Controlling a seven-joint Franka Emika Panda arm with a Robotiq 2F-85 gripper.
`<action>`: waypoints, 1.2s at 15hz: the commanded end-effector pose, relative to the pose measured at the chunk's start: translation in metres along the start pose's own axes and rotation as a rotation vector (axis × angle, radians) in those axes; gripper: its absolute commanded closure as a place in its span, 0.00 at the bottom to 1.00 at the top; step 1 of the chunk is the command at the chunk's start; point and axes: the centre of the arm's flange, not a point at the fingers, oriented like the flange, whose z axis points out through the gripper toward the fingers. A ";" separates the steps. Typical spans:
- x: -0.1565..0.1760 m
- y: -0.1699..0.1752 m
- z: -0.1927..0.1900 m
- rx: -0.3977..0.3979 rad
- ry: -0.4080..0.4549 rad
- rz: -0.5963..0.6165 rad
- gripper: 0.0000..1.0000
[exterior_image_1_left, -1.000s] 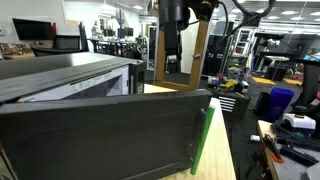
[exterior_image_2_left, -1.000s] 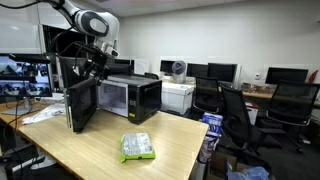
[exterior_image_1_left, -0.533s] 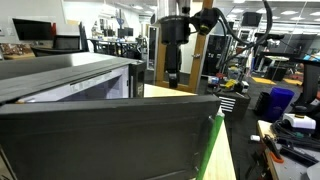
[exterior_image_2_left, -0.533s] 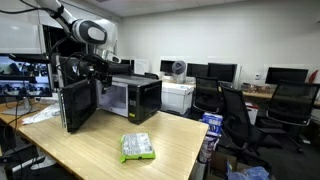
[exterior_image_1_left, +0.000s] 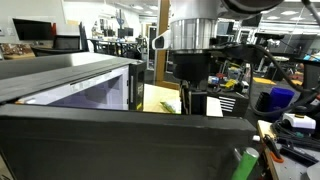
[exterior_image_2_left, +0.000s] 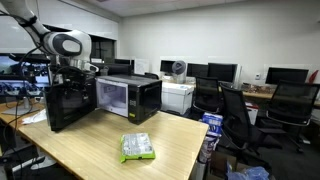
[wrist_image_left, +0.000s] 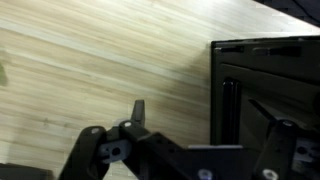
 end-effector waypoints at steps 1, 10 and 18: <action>-0.024 -0.048 0.003 -0.066 0.070 -0.057 0.00; -0.043 0.010 0.027 -0.286 0.209 0.102 0.00; -0.066 0.081 0.031 -0.376 0.198 0.255 0.00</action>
